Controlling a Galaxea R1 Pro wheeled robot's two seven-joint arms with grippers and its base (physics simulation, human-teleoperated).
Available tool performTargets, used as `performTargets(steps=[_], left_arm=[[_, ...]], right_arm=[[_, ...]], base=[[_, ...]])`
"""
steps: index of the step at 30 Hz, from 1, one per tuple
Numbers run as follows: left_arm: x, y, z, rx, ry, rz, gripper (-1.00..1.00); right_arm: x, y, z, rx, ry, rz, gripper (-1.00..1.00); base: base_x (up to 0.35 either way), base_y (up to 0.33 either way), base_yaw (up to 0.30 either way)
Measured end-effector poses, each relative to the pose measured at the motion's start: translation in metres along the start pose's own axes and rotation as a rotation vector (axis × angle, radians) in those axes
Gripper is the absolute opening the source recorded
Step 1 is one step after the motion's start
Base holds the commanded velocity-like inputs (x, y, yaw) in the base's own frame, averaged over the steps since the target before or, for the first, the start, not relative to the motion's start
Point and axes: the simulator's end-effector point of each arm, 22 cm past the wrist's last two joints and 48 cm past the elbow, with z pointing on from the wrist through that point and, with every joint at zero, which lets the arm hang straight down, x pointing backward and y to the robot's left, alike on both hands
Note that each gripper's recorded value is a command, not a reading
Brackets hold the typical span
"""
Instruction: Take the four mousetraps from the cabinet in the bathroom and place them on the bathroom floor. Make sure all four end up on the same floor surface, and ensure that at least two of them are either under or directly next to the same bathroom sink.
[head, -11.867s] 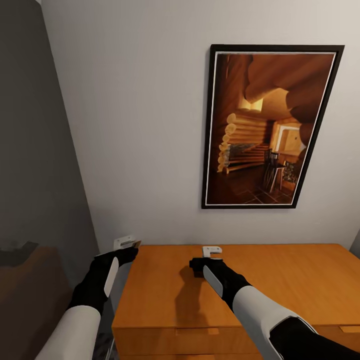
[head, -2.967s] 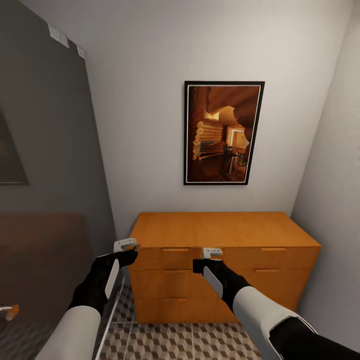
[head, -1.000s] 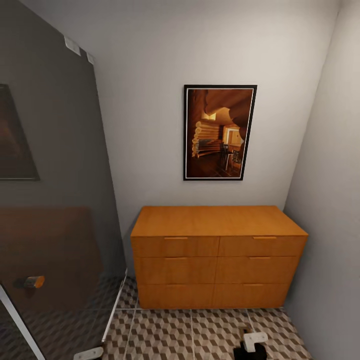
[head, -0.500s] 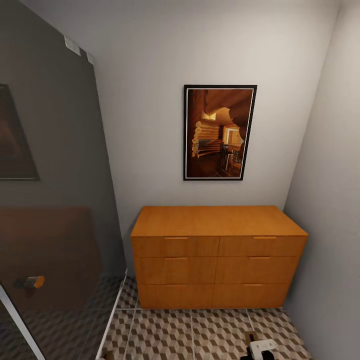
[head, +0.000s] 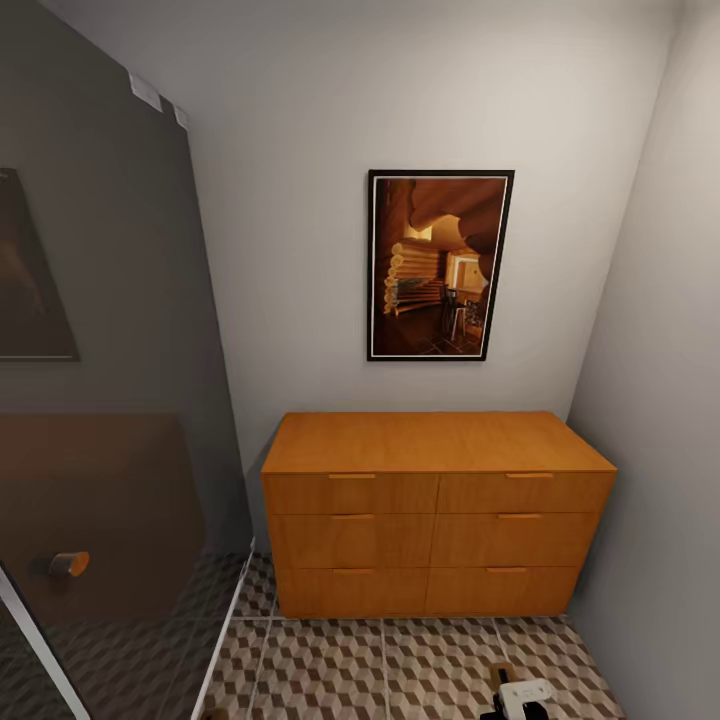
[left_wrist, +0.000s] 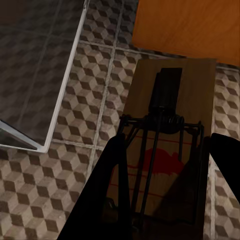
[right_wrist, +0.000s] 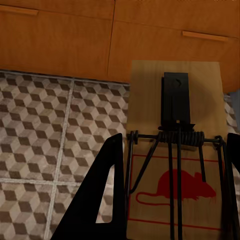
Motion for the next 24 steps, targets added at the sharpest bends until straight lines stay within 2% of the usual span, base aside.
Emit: performTargets(steps=[13,17,24], left_arm=[[0.0063,-0.0013,-0.0057,0.002,-0.03,0.008,-1.0],[0.0075,-0.0044,-0.006,0.005,-0.03,0.006,-1.0],[0.0085,-0.006,-0.0058,0.007,-0.028,0.005,-1.0]], right_arm=[[0.0007,-0.0015,-0.0002,0.007,0.002,0.0,-1.0],[0.0004,-0.0016,0.0,0.007,0.001,0.0,-1.0],[0.0002,-0.0016,0.0004,0.007,0.001,0.0,-1.0]], base=[[0.0,0.0,0.262],[-0.039,0.0,0.094],[-0.277,0.0,0.013]])
